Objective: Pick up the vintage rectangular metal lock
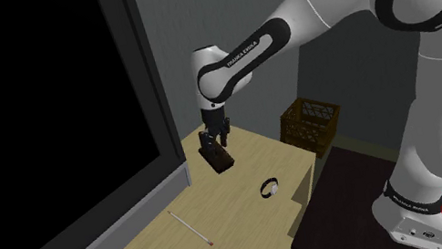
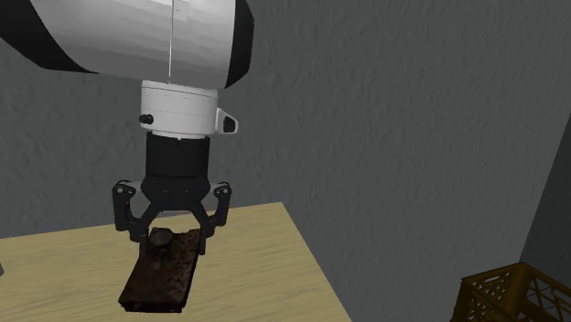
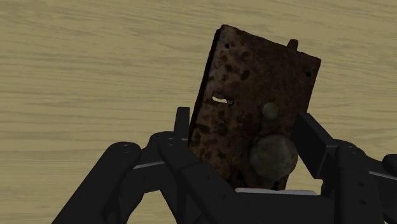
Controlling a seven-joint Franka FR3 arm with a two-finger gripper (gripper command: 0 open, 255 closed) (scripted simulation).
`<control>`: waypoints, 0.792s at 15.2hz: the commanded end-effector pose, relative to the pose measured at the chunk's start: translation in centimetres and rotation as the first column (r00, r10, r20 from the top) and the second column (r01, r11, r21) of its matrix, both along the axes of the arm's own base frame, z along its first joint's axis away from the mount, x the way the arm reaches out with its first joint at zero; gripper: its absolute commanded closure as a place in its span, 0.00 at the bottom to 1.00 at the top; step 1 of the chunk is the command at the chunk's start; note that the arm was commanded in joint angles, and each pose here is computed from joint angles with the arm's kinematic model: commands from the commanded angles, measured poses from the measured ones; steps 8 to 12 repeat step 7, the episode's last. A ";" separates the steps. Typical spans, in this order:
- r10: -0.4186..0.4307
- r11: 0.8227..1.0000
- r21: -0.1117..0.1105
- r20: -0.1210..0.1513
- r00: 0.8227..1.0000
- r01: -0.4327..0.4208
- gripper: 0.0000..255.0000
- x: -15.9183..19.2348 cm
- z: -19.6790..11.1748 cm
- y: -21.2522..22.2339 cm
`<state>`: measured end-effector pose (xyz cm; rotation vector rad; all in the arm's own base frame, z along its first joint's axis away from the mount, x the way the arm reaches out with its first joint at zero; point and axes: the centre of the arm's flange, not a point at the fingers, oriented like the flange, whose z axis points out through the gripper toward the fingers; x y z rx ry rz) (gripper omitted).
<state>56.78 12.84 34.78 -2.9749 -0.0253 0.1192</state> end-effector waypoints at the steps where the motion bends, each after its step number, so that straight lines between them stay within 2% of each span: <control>1: 0.000 1.000 0.000 0.000 1.000 0.000 1.00 -0.1 1.0 0.0; 5: 0.000 1.000 0.000 0.000 1.000 0.000 1.00 -0.1 3.1 0.0; 12: 0.000 1.000 0.000 0.000 1.000 0.000 1.00 -0.1 3.2 0.0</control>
